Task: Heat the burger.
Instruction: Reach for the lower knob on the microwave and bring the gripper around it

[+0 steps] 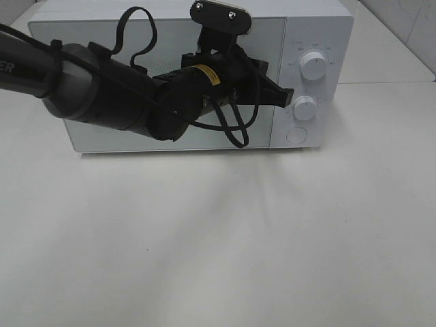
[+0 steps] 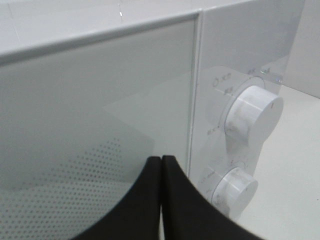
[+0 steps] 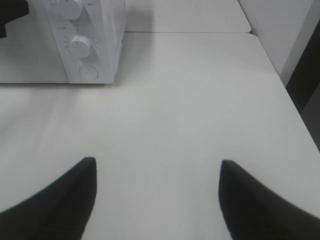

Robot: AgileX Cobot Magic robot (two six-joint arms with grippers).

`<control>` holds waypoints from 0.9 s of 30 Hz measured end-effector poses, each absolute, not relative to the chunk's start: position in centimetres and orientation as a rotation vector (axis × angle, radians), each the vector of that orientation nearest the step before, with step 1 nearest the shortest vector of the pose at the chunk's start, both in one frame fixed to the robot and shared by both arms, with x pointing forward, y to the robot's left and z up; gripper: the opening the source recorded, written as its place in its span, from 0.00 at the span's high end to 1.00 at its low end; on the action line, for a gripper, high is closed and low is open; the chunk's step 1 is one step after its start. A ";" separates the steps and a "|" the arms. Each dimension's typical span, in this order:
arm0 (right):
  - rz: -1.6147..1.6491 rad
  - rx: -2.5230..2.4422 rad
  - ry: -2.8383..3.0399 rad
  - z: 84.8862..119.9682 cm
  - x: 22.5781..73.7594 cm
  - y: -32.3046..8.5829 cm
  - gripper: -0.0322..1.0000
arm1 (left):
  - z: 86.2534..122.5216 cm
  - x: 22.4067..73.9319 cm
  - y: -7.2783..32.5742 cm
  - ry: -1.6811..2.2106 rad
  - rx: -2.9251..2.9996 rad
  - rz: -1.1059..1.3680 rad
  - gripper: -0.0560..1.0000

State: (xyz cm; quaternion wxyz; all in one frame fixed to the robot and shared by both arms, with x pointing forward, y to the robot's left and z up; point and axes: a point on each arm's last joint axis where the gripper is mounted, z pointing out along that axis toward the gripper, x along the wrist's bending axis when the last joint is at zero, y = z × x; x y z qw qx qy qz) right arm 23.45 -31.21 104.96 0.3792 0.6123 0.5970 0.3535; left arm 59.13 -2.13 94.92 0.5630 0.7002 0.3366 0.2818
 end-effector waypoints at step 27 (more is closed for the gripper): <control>0.903 1.564 1.525 105.0 23.4 -31.2 0.30 | 101.0 51.9 -0.7 0.970 1.794 0.586 0.05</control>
